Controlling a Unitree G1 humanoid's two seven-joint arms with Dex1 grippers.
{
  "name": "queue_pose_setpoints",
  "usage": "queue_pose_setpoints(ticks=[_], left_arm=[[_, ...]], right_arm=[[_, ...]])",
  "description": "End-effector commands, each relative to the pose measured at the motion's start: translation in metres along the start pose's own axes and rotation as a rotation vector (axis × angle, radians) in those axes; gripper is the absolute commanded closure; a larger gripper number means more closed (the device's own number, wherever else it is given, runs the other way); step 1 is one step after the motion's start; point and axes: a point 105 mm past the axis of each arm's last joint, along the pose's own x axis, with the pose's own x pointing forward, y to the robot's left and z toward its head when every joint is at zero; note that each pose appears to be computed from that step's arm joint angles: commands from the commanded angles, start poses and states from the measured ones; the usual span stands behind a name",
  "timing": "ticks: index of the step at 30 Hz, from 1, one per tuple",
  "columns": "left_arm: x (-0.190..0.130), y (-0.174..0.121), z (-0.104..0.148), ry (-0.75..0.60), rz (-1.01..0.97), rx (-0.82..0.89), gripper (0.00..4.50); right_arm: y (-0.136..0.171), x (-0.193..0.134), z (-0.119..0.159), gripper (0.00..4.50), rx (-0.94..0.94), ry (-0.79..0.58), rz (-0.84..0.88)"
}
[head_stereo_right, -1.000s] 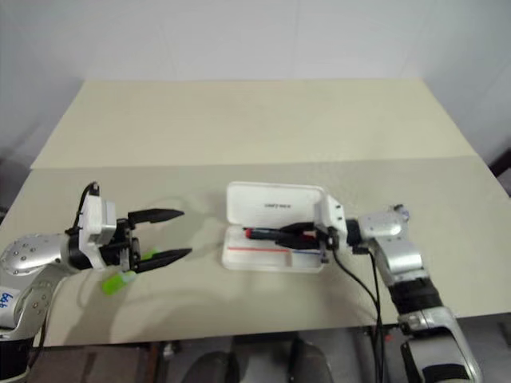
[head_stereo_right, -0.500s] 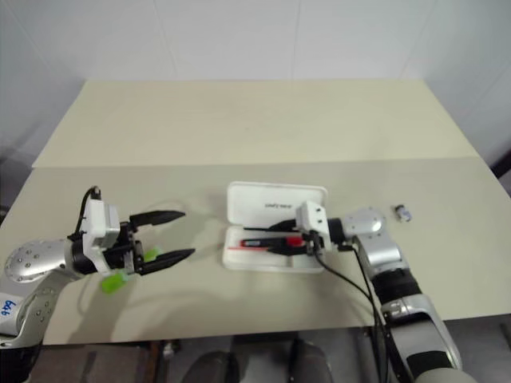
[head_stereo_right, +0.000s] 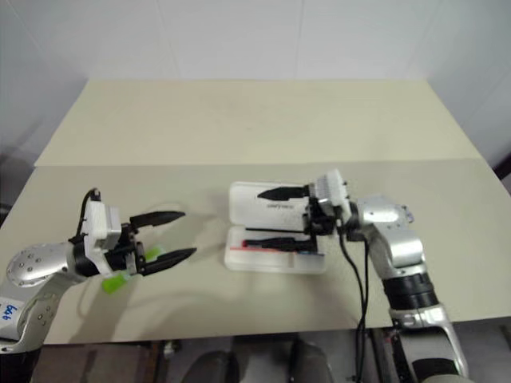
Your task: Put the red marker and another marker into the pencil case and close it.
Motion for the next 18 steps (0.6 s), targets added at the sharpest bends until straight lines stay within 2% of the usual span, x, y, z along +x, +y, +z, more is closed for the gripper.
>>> queue_pose_setpoints(ticks=[1,7,10,15,18], left_arm=[[-0.018,0.011,-0.008,0.016,0.161,0.043,0.54],[-0.054,0.016,-0.040,0.098,0.426,-0.007,0.54],[-0.069,0.012,-0.052,0.138,0.516,-0.032,0.54],[-0.085,-0.002,-0.065,0.172,0.552,-0.065,0.54],[-0.099,-0.011,-0.075,0.199,0.573,-0.092,0.54]], right_arm=[[0.005,-0.018,0.021,0.01,-0.037,-0.009,-0.005],[0.015,-0.049,0.008,0.01,-0.049,0.128,0.061],[0.010,-0.066,0.003,0.01,-0.074,0.183,0.050],[-0.005,-0.094,-0.003,0.01,-0.128,0.304,0.001],[-0.015,-0.100,0.001,0.01,-0.141,0.316,-0.028]])
